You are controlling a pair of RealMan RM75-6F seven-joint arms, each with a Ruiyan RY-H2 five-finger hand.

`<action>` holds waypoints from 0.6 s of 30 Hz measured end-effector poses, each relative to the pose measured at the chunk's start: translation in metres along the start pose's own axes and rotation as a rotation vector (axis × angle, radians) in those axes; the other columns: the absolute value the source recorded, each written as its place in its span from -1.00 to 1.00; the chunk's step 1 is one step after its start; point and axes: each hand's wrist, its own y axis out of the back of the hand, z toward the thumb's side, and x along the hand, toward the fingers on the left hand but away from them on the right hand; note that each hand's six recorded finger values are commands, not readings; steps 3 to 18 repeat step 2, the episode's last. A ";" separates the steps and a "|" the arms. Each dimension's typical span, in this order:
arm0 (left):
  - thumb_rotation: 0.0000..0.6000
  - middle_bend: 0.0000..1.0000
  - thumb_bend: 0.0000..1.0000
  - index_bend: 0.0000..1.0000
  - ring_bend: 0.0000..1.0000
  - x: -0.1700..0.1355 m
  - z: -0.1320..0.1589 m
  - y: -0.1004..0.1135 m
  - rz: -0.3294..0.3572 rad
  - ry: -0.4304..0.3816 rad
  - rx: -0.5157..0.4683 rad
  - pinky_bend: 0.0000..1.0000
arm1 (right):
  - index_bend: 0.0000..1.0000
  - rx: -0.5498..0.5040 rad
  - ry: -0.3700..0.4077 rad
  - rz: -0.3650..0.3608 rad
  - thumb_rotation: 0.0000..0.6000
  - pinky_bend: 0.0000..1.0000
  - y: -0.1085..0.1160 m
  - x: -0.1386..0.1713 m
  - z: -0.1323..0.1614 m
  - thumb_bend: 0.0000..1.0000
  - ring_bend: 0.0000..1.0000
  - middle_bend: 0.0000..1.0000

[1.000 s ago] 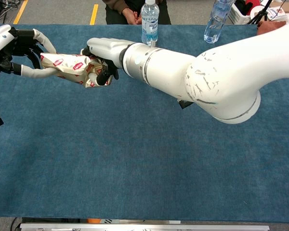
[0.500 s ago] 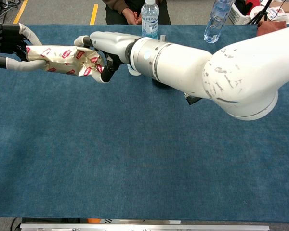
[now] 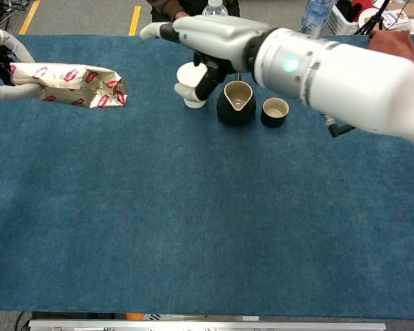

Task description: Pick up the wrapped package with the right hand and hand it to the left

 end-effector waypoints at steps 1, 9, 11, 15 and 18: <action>1.00 0.26 -0.59 0.25 0.10 -0.001 -0.001 0.001 0.002 0.001 0.001 0.18 | -1.00 0.013 -0.009 -0.005 1.00 -0.43 0.002 0.007 -0.008 -0.17 -0.88 -0.91; 1.00 0.26 -0.59 0.25 0.10 -0.001 -0.001 0.003 0.005 0.003 0.002 0.18 | -1.00 0.019 -0.017 -0.007 1.00 -0.43 0.003 0.013 -0.013 -0.17 -0.88 -0.91; 1.00 0.26 -0.59 0.25 0.10 -0.001 -0.001 0.003 0.005 0.003 0.002 0.18 | -1.00 0.019 -0.017 -0.007 1.00 -0.43 0.003 0.013 -0.013 -0.17 -0.88 -0.91; 1.00 0.26 -0.59 0.25 0.10 -0.001 -0.001 0.003 0.005 0.003 0.002 0.18 | -1.00 0.019 -0.017 -0.007 1.00 -0.43 0.003 0.013 -0.013 -0.17 -0.88 -0.91; 1.00 0.26 -0.59 0.25 0.10 -0.001 -0.001 0.003 0.005 0.003 0.002 0.18 | -1.00 0.019 -0.017 -0.007 1.00 -0.43 0.003 0.013 -0.013 -0.17 -0.88 -0.91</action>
